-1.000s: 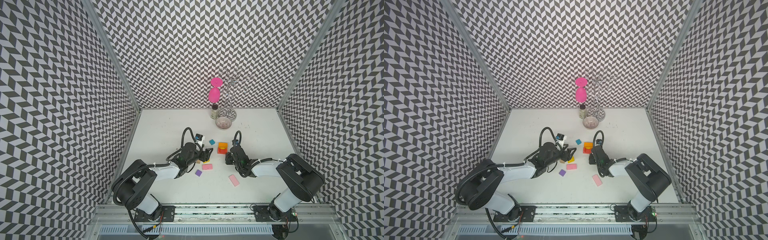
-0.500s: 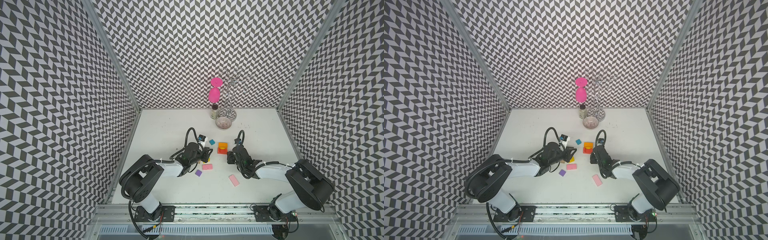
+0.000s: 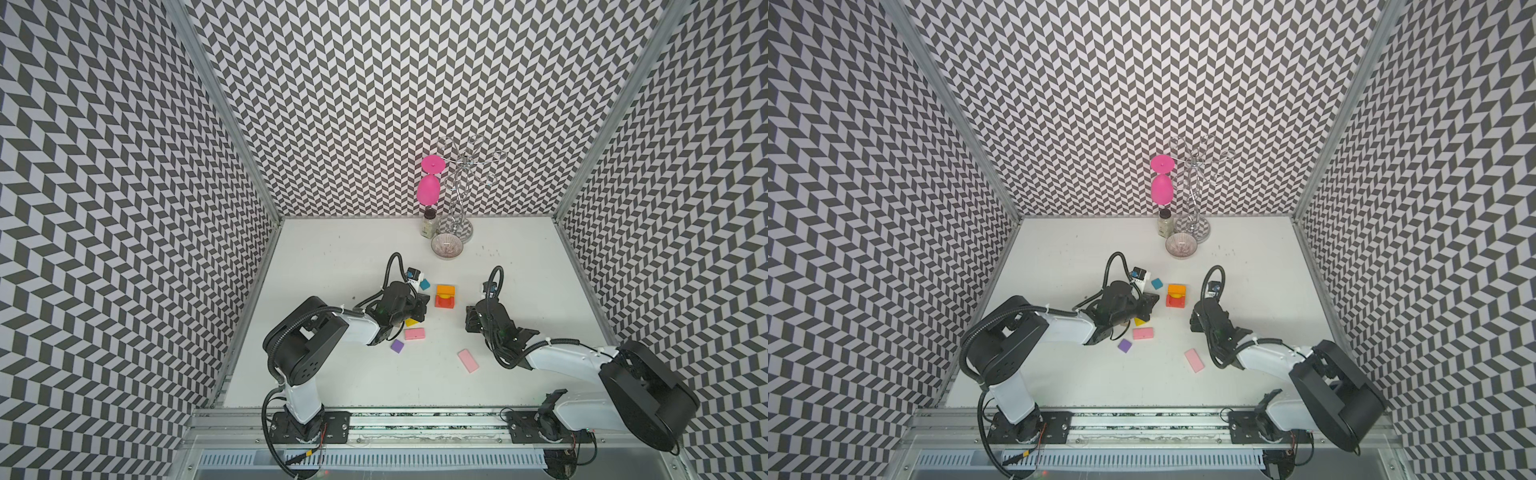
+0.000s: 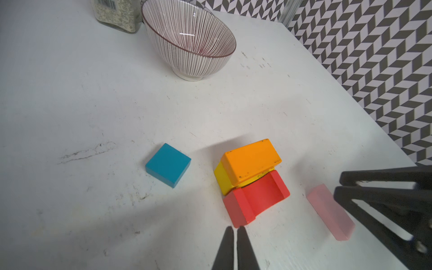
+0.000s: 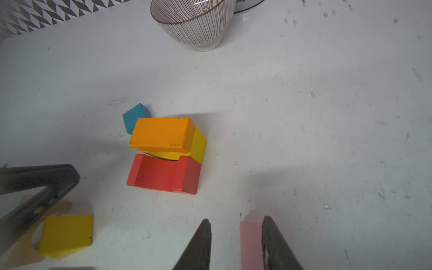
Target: Build the wood block tower
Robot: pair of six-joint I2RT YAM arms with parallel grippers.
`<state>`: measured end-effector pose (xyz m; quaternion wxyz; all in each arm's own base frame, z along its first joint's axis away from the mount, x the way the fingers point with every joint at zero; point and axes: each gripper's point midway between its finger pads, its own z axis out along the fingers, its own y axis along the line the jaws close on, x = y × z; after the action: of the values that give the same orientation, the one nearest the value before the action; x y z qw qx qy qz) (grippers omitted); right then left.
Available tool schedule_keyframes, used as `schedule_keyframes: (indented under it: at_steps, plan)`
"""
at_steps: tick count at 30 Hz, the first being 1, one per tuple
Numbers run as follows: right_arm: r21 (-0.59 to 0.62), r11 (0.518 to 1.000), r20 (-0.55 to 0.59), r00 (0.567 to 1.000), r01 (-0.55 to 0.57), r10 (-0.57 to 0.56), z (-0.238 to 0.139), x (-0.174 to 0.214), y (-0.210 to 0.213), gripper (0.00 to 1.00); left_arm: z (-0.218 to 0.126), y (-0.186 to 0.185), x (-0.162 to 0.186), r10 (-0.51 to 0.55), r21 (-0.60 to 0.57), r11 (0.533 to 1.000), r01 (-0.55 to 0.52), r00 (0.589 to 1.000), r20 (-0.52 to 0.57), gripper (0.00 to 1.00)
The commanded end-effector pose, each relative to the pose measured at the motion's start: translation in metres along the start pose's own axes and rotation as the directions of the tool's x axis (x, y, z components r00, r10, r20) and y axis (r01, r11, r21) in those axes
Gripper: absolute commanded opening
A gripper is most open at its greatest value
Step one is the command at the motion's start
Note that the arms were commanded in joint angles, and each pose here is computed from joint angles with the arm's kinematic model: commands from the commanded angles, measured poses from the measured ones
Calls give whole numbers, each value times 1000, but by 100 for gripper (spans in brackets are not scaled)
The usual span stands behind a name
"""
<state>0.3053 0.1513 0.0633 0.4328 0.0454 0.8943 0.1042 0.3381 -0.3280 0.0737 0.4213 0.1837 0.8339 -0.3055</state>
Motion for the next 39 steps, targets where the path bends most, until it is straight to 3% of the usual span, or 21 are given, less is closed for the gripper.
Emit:
schedule_keyframes:
  at_steps: [1, 13, 39]
  plan:
    - [9, 1000, 43, 999, -28, 28, -4, -9, -4, 36, 10, 2, 2, -1, -34, 999, 0, 1000, -18, 6]
    - [9, 999, 44, 998, -34, 33, -4, -8, -6, 36, 32, 0, 15, 9, -50, 999, -12, 997, -71, 2]
    - [9, 999, 43, 998, -36, 35, -4, -8, -6, 40, 36, -3, 16, 0, -40, 999, -3, 997, -78, 1]
